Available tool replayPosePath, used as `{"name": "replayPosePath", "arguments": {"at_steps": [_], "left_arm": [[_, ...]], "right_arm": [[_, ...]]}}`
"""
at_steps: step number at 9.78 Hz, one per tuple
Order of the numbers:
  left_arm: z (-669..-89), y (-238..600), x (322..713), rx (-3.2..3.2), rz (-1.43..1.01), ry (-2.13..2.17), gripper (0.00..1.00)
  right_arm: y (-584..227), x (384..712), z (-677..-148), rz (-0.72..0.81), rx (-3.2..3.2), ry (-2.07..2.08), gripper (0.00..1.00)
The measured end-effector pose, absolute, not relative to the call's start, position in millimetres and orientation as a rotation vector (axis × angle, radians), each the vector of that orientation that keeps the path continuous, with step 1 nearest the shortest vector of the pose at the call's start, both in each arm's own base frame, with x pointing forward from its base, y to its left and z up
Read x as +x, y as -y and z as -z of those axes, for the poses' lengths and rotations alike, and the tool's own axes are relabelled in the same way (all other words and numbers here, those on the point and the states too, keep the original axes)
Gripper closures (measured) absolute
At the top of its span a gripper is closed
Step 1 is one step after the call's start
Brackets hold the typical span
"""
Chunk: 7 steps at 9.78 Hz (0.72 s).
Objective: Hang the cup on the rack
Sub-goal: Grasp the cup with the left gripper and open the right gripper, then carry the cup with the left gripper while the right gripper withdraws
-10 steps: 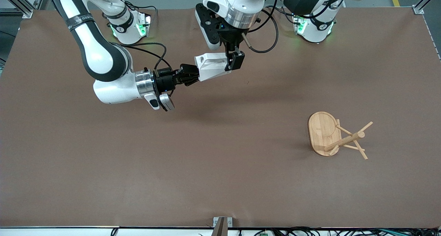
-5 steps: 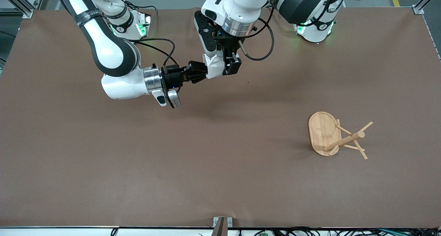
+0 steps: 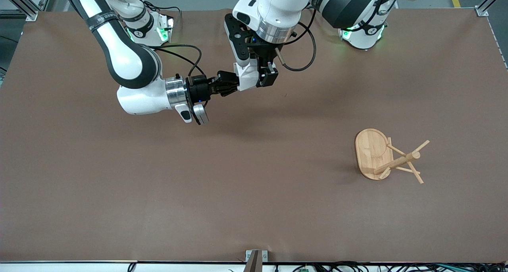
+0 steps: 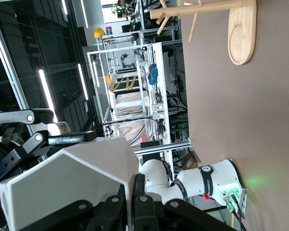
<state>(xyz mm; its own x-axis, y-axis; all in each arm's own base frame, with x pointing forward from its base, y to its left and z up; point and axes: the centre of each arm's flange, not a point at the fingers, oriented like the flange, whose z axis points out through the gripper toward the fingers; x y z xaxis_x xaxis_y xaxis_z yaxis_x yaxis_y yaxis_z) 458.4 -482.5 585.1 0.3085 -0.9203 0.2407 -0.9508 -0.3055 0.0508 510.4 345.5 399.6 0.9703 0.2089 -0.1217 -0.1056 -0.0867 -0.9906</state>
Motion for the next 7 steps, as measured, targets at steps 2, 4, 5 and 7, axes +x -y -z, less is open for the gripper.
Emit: {"name": "replayPosePath", "arguments": {"at_steps": [2, 4, 5, 7], "left_arm": [[-580.7, 480.8, 461.0, 2.394, -0.230, 1.725, 0.18], [-579.2, 479.8, 462.9, 2.397, -0.227, 1.721, 0.18], [-579.3, 479.4, 463.3, 2.398, -0.227, 1.720, 0.18], [-579.1, 477.1, 465.8, 2.404, -0.227, 1.713, 0.18]], "right_arm": [[-342.0, 513.5, -400.8, -0.253, -1.636, 0.073, 0.67], [-311.3, 531.4, -396.2, -0.243, -1.689, 0.024, 0.39], [-284.2, 544.6, -396.1, -0.283, -1.772, 0.007, 0.22], [-214.9, 573.9, -413.9, -0.354, -2.001, -0.003, 0.00]]}}
